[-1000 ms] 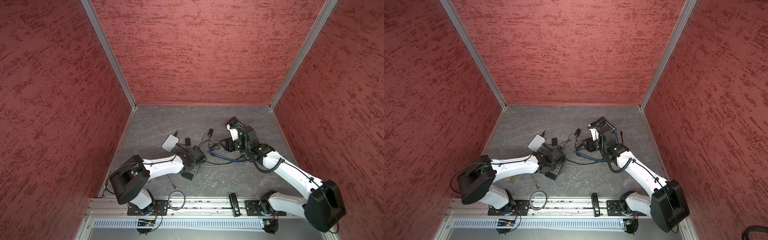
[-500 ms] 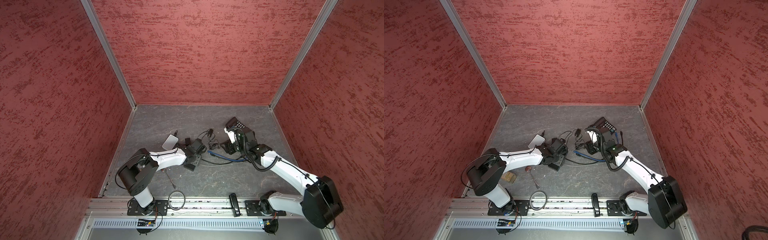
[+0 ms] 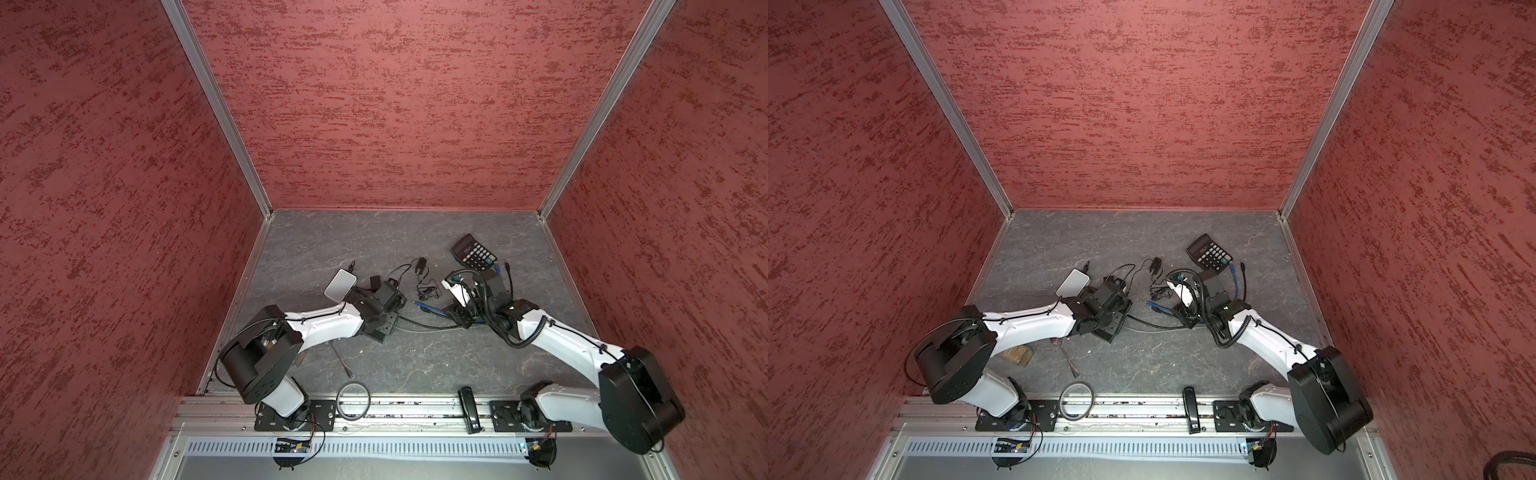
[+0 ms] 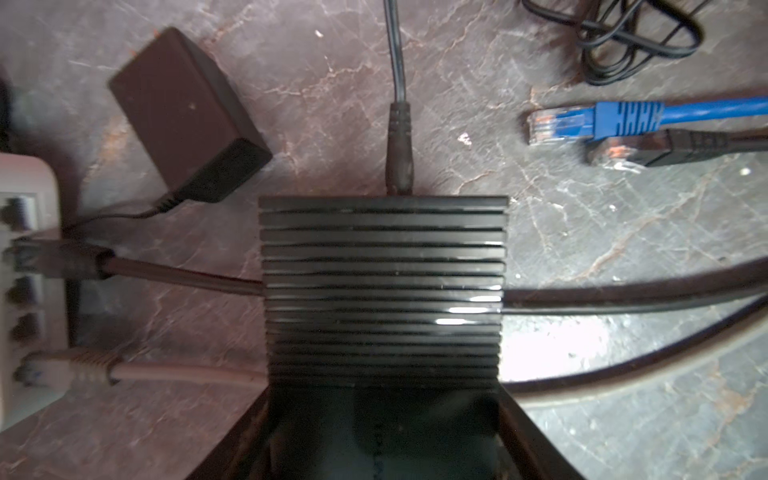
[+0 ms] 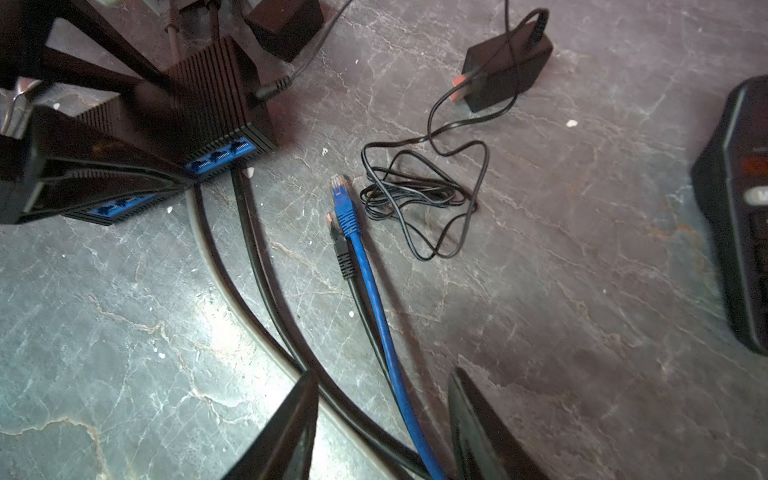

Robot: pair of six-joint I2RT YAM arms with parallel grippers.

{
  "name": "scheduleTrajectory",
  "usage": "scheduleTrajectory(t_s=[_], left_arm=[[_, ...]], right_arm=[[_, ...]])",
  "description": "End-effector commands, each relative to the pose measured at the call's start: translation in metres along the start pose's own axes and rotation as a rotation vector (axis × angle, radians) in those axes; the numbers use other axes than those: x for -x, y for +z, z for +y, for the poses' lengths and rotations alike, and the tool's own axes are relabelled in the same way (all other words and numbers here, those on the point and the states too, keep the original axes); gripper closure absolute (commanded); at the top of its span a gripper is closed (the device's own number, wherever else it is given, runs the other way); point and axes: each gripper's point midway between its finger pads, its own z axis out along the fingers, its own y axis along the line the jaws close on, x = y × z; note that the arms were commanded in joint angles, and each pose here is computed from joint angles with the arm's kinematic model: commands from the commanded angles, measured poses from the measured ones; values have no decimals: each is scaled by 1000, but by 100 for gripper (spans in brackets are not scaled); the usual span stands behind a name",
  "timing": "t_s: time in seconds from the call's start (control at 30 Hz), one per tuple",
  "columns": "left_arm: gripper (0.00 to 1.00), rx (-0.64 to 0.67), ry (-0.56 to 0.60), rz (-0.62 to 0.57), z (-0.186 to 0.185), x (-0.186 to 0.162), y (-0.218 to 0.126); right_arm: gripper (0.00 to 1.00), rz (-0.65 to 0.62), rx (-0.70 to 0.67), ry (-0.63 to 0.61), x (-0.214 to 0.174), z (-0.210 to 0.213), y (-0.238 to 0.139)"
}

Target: Insert the plug into the switch port

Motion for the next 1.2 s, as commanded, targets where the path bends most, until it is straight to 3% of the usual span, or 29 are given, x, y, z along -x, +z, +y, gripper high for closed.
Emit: scheduleTrajectory(t_s=[0.0, 0.3, 0.43, 0.9, 1.17], left_arm=[[33, -3, 0, -135, 3, 32, -20], [8, -54, -22, -367, 6, 66, -68], [7, -96, -34, -428, 3, 68, -77], [3, -179, -68, -478, -7, 70, -87], [3, -181, -104, -440, -5, 65, -77]], right_arm=[[49, -4, -5, -53, 2, -3, 5], [56, 28, 6, -59, -7, -4, 17], [58, 17, 30, -69, -6, -1, 20], [67, 101, 27, -82, -22, -9, 51], [81, 83, 15, -107, -16, -11, 51]])
